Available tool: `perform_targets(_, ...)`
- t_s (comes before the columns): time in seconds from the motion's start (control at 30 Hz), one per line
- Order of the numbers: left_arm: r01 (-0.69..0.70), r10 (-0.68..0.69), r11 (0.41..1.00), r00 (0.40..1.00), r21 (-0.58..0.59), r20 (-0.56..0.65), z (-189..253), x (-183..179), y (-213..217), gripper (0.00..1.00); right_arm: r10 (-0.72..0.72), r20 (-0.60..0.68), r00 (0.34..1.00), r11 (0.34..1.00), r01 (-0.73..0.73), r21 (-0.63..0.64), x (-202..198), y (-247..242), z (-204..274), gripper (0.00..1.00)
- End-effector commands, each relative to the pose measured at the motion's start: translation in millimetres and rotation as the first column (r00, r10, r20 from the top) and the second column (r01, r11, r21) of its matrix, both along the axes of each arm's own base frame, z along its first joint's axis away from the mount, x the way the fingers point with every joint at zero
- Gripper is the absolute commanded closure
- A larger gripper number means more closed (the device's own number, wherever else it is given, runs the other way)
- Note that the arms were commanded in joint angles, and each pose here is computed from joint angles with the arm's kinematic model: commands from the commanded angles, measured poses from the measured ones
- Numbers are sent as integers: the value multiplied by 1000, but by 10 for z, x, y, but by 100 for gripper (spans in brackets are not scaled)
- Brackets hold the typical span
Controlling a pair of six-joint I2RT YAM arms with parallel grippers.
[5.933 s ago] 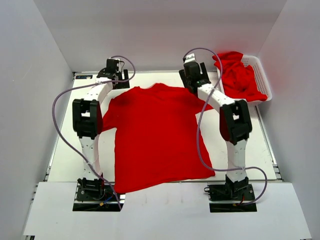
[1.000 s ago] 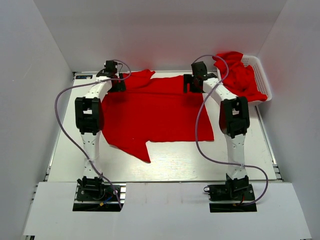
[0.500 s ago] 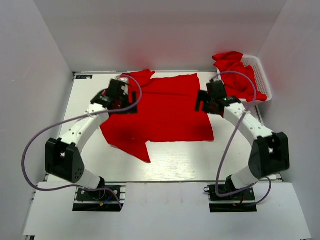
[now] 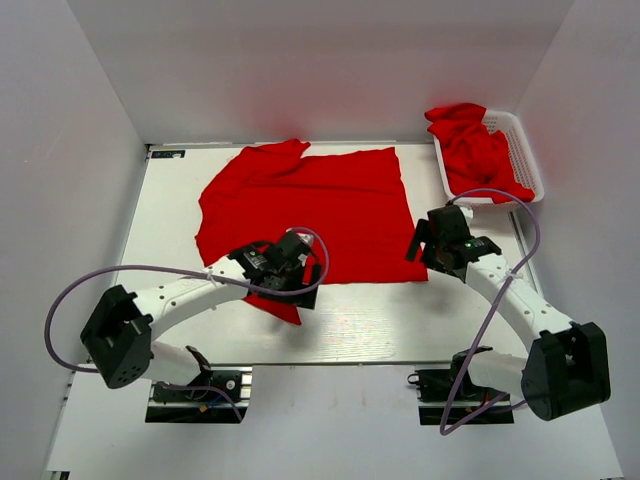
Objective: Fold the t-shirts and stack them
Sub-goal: Flatten out the tshirt, then grap the side of the flattened tshirt closest away from the robot with both arms
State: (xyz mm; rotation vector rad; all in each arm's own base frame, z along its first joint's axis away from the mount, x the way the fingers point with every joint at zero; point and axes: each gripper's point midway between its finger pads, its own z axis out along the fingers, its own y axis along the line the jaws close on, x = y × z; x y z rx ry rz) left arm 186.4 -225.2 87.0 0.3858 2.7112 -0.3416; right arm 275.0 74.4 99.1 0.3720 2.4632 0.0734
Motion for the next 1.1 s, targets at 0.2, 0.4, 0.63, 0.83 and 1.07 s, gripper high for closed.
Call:
perform_targets(0.2,-164,189,959,978,231,-90,-368,-292,165,0,-11,-18,1000,999,10,-40,89,-48,-87,10)
perform_targets(0.4,-228,247,952,967,206,-69,-345,-261,154,0,-19,-25,1000,998,18,-57,70,-98,-101,10)
perform_targets(0.63,-271,285,937,958,219,-37,-410,-213,198,0,-7,-28,1000,997,5,-74,61,-119,-118,10)
perform_targets(0.83,-336,345,908,939,250,7,-476,-159,288,0,-9,-34,999,998,7,-60,59,-101,-157,10)
perform_targets(1.07,-334,343,908,939,254,8,-576,-133,298,14,-7,-56,998,998,4,-58,38,-92,-220,10)
